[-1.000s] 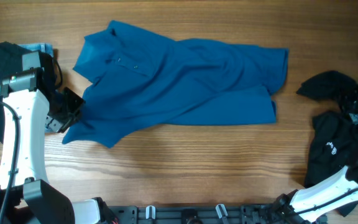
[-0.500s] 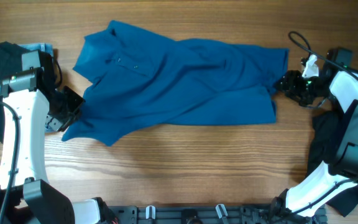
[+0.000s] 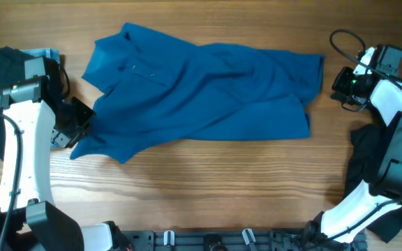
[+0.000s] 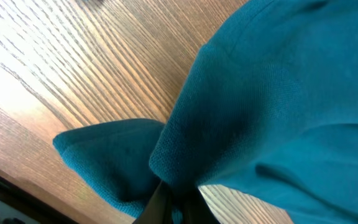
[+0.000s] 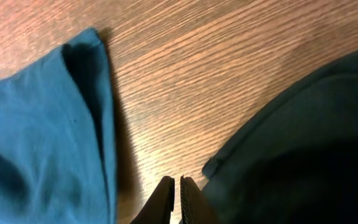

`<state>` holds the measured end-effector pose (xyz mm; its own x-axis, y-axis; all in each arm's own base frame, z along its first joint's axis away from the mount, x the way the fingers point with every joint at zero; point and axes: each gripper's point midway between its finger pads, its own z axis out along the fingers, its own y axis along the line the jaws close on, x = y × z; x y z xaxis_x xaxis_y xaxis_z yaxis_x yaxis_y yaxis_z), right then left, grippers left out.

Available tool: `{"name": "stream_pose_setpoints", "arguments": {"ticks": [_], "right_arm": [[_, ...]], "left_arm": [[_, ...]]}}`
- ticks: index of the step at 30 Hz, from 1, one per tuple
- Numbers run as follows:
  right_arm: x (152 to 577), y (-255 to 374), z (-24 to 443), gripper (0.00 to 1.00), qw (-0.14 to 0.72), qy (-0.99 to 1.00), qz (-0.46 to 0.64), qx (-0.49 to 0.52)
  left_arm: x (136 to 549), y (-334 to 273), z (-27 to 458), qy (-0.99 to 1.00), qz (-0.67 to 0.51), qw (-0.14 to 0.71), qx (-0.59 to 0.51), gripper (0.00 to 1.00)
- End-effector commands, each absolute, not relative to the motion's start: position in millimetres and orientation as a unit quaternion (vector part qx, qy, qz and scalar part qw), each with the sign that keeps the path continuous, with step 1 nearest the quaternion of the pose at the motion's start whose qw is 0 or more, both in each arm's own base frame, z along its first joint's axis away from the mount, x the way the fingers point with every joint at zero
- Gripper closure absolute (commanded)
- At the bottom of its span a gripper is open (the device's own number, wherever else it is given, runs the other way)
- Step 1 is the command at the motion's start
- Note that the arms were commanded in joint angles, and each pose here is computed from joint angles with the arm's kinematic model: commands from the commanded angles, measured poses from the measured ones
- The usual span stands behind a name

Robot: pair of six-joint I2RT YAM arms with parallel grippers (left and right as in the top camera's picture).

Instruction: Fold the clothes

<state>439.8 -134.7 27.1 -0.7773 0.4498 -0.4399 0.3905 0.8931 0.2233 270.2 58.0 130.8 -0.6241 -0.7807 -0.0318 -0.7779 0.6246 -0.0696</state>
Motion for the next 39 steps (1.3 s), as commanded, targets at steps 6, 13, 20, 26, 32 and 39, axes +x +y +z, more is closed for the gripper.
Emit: {"name": "stream_pose_setpoints", "arguments": {"ticks": [6,13,20,26,32,39], "right_arm": [[402.9,-217.6,-20.6,0.96,0.19,0.923,-0.108,0.317],[361.2,-304.6,6.6,0.91,0.189,0.852,-0.127,0.472],[404.0,-264.8,35.9,0.66,0.26,0.88,0.1,0.385],[434.0,-178.0,109.3,0.6,0.309,0.881,0.254,0.254],[410.5,-106.4,105.4,0.38,0.216,0.923,0.253,0.193],[381.1,-48.0,65.9,0.39,0.101,0.971,0.17,0.138]], "left_arm": [[268.4,58.6,132.1,0.902,-0.025,0.03,-0.429,0.94],[268.4,58.6,132.1,0.902,-0.025,0.03,-0.429,0.94],[268.5,58.7,132.1,0.902,-0.025,0.031,-0.429,0.92],[268.6,58.7,132.1,0.902,-0.025,0.031,-0.429,0.76],[268.8,58.7,132.1,0.902,-0.025,0.031,-0.429,0.96],[269.2,58.8,132.1,0.902,-0.025,0.032,-0.429,0.94]]}}
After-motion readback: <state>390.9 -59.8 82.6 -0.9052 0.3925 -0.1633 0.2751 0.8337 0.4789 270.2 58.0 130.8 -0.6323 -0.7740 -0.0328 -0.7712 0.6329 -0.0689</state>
